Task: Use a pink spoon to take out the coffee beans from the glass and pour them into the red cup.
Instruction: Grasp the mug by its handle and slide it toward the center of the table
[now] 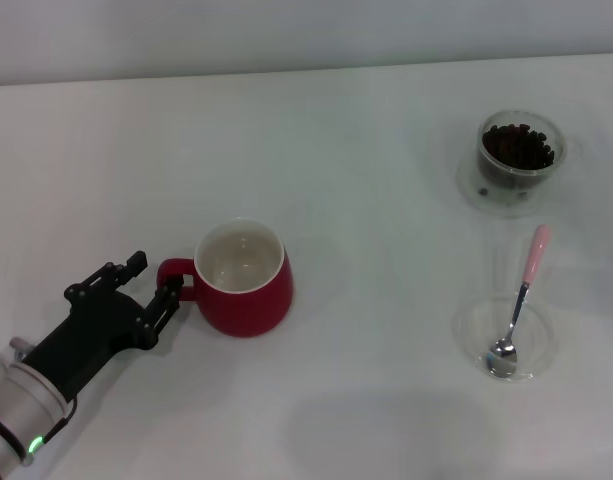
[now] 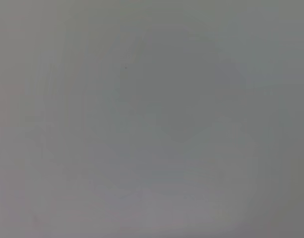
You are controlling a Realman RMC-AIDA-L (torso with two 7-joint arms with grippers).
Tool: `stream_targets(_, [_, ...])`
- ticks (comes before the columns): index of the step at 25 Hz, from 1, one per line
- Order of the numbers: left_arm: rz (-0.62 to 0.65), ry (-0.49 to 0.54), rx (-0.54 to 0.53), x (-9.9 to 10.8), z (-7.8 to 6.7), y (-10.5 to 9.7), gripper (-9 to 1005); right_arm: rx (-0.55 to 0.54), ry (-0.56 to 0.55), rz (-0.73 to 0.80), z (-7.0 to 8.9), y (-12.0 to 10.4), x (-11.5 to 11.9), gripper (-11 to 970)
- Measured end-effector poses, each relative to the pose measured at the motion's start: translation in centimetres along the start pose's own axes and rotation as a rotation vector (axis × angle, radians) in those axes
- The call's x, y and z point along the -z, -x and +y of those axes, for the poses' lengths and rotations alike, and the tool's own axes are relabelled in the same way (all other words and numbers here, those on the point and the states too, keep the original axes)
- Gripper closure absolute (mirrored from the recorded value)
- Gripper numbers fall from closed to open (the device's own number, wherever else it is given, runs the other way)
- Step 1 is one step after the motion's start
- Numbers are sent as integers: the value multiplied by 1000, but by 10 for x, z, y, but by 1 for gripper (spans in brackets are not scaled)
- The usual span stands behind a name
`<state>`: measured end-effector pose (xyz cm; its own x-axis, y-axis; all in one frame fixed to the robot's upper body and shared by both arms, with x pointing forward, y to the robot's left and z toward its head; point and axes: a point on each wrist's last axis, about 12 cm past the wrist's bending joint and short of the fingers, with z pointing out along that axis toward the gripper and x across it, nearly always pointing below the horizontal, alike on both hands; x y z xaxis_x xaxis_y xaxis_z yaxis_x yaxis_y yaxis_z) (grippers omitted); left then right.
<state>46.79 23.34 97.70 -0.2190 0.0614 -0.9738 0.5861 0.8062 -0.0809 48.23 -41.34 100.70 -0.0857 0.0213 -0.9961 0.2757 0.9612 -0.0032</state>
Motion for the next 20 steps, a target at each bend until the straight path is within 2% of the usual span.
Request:
stream_targets(6, [1,-3,8,0,-2,0,498,0,0,1,0,0,1,381])
stream_targets(17, [-8,-15,8,-1,-3,1,512,-3,-3,1,-1,-1,2,382])
stream_targets(20, [-6,-15,7,-1,-3,1,610,-4,-4,1,-1,-1,2,381])
